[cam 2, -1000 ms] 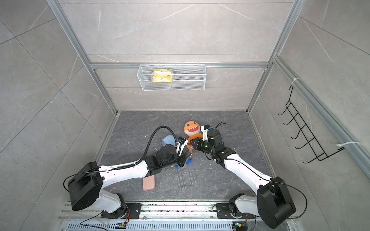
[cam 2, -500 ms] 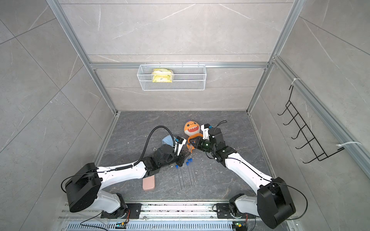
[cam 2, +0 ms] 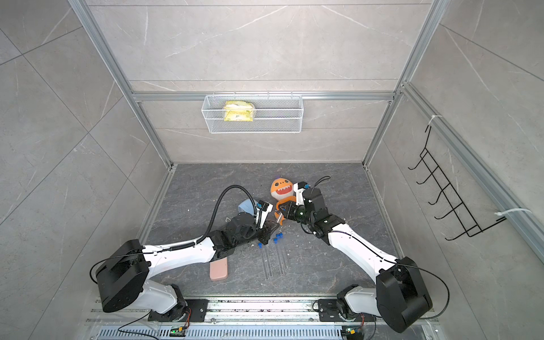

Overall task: Remove stoppers from test tubes
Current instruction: Open the stopper on the test tube, then place the test tube at the center of the board.

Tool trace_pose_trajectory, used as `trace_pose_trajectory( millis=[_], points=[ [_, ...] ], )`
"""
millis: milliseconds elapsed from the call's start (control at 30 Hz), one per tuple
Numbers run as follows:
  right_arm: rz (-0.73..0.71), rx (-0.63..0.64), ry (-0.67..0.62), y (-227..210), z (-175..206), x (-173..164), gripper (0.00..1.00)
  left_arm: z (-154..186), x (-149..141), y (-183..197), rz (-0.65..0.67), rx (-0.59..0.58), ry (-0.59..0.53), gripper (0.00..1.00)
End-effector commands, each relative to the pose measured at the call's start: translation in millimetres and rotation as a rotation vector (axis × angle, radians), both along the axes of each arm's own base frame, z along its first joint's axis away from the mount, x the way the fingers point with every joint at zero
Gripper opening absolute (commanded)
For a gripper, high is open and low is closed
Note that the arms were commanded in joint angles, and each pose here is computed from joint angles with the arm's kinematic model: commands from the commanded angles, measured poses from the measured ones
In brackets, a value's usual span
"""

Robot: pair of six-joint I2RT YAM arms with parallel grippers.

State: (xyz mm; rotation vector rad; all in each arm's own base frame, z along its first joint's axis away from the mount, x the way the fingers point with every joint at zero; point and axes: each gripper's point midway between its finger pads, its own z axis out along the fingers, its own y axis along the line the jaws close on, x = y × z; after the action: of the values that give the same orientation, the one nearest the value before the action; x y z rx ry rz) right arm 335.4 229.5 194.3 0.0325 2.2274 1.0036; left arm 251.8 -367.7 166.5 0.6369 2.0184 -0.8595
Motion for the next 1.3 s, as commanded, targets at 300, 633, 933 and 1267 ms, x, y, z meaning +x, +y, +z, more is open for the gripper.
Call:
trace_pose_trajectory(
  millis=[300,633,933,1267],
  points=[
    [-0.078,0.136,-0.121,-17.0,66.2,25.7,0.0,-35.9,-0.9,10.3,0.025,0.102,0.079,0.0],
    [-0.2,-0.102,-0.122,-60.6,47.1,29.1,0.0,-11.3,6.9,53.3,0.147,0.164,0.044,0.0],
    [-0.257,-0.219,-0.059,-82.7,6.3,16.5,0.0,-33.0,-3.6,125.8,0.328,0.271,0.174,0.0],
    [-0.295,-0.273,0.001,-95.1,-27.0,7.8,0.0,-97.3,-31.1,156.5,0.448,0.305,0.37,0.0]
  ],
)
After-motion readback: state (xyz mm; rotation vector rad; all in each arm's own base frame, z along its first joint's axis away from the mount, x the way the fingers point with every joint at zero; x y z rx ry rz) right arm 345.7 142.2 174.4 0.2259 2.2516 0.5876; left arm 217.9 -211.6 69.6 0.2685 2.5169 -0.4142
